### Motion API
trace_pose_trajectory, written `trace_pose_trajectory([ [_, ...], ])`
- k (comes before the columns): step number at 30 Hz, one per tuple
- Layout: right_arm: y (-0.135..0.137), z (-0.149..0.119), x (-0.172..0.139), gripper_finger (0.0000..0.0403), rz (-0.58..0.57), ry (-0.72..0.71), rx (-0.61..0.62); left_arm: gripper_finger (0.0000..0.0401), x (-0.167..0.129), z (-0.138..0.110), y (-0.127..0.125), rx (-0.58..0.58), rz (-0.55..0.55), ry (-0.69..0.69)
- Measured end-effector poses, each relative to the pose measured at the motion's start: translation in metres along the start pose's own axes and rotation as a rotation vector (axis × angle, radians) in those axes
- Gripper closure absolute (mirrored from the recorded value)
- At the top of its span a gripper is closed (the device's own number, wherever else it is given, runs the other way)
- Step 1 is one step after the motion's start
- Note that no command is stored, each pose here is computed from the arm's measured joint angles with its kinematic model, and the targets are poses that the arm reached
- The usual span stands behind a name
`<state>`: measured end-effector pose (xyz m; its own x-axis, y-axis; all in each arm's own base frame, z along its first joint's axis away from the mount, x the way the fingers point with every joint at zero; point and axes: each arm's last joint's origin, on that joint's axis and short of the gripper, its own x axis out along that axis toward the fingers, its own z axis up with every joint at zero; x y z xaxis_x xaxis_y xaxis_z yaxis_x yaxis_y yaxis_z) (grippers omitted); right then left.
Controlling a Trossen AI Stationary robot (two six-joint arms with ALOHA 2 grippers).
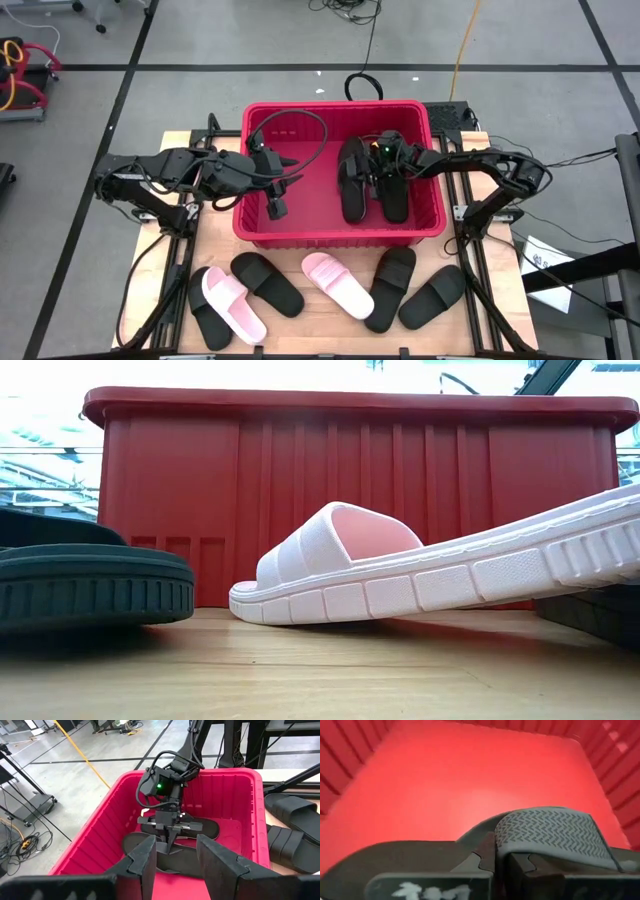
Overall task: Pick and place slides into bin
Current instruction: Put the black slipper into the red bin
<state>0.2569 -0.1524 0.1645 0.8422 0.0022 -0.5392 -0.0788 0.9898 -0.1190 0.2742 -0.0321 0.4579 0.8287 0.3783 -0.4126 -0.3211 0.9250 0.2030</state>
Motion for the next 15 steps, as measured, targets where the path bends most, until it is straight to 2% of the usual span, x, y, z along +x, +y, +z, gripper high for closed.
trace_pose_trajectory([
  [5, -0.0023, -0.0012, -0.0001, 0.0383, -0.081, 0.042, 0.0, 0.026, 0.0, 0.0, -0.0001, 0.0, -0.004, 0.0],
  [15, -0.0025, -0.001, -0.0001, 0.0366, -0.084, 0.041, -0.004, 0.026, 0.0, -0.0004, -0.0007, 0.003, -0.024, 0.005],
])
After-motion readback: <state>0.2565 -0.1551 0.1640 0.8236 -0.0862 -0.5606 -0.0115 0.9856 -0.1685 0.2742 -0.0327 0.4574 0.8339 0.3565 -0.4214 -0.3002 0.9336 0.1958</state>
